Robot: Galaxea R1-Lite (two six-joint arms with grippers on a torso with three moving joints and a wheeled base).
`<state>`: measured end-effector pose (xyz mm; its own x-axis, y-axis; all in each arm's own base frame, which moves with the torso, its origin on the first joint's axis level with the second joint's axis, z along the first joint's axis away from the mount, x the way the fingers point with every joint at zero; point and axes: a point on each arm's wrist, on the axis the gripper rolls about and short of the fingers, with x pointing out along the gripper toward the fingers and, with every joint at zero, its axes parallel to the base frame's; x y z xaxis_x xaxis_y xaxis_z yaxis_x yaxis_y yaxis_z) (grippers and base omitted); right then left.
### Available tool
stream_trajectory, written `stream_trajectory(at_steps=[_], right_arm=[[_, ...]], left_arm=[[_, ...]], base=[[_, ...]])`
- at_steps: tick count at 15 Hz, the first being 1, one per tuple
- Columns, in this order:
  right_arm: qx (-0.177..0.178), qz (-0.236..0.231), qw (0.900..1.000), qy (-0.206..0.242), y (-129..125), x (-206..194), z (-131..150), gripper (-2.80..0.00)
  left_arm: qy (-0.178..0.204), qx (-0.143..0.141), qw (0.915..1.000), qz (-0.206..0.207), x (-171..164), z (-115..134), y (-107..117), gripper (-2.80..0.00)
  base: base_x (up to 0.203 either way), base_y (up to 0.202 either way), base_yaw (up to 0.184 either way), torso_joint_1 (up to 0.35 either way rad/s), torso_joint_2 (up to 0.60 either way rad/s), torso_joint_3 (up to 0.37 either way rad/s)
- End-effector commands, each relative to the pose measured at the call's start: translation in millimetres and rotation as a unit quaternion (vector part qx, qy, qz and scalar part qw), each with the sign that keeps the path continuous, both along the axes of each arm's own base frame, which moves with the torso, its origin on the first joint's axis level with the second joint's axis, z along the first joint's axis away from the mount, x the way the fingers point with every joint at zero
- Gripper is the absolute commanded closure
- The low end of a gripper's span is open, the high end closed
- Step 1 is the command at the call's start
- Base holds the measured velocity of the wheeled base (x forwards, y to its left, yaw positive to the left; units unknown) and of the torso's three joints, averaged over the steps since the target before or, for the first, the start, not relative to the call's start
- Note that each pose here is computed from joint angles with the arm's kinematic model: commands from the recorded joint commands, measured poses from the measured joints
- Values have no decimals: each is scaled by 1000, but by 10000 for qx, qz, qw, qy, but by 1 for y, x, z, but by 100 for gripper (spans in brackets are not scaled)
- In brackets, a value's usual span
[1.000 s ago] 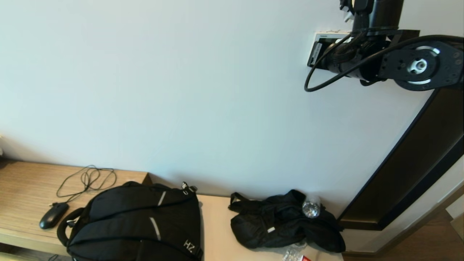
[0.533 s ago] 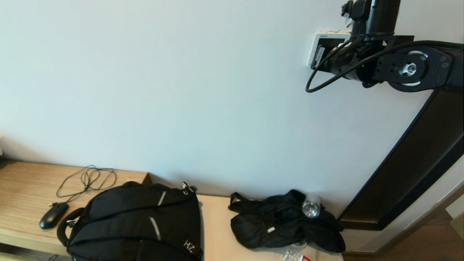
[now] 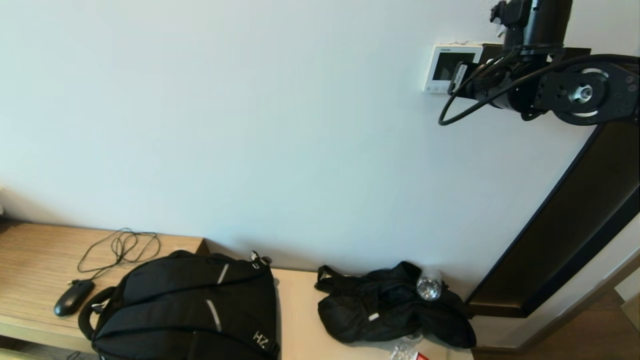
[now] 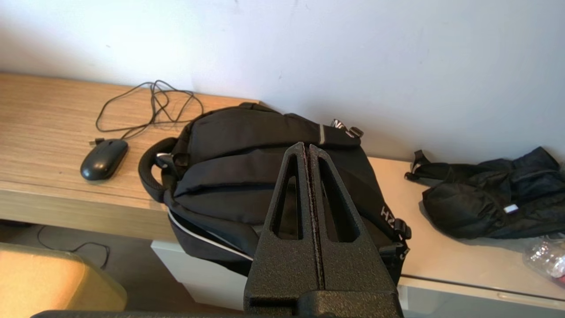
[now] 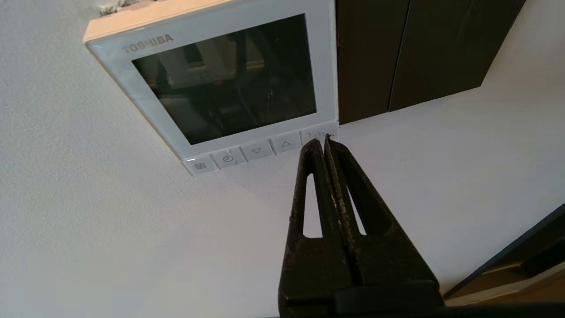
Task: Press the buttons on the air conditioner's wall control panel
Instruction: Turn on the central air conditioner
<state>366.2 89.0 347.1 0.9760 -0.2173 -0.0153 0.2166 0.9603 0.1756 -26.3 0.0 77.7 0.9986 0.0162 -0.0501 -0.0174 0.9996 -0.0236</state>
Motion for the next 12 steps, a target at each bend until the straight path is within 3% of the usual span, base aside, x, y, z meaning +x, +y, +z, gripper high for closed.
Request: stream_trajectory(at_steps=[1, 12], right_arm=[[-13, -55, 10000, 15, -3, 1, -1, 0], [-87, -138, 9998, 135, -6, 18, -13, 0]], left_arm=[[2, -2, 10000, 4, 0, 0, 0, 0], [2, -2, 10000, 4, 0, 0, 0, 0]], base=[[0, 0, 0, 0, 0, 0], [0, 0, 0, 0, 0, 0]])
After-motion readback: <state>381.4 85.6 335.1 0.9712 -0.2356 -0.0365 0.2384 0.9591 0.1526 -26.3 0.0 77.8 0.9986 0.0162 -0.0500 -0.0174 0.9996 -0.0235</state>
